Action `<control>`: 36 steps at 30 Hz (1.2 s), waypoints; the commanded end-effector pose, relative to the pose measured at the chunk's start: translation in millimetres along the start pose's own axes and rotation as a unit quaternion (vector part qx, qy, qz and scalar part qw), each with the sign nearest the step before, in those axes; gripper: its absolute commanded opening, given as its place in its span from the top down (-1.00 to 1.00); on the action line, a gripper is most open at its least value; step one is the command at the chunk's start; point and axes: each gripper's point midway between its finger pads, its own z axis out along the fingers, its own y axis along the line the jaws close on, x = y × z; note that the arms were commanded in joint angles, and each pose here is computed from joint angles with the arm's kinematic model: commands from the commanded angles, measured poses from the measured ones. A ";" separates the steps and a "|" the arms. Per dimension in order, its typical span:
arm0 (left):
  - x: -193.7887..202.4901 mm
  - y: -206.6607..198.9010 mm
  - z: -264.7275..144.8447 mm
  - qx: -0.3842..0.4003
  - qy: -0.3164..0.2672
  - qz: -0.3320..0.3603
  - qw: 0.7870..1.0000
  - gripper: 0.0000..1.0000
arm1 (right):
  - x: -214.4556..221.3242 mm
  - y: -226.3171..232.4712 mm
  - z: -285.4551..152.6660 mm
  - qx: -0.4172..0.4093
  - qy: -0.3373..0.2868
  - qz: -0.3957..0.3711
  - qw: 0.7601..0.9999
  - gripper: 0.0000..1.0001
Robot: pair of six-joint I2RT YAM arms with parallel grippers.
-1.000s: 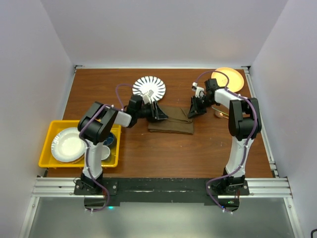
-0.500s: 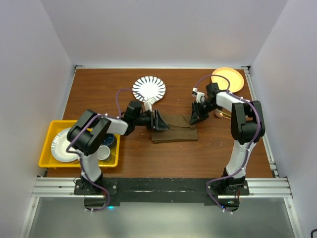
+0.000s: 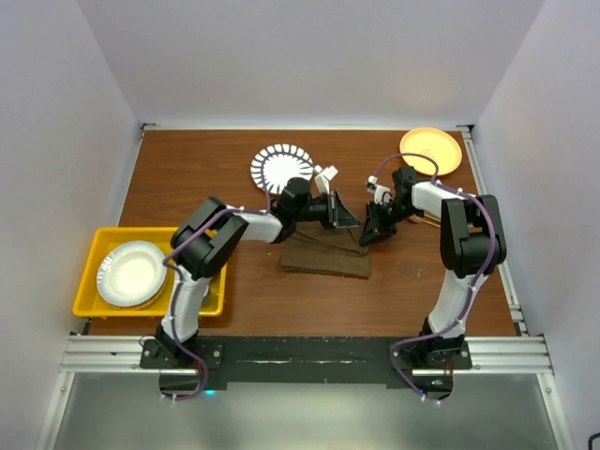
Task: Fold the napkin into a case and place the utensils inside
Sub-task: Fold the lower triangle-folded napkin at the center of the board.
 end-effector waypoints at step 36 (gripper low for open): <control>20.4 57.8 -141.6 -0.094 0.304 0.694 0.646 -0.01 | 20.6 -33.6 12.5 0.076 0.019 0.042 0.996 0.73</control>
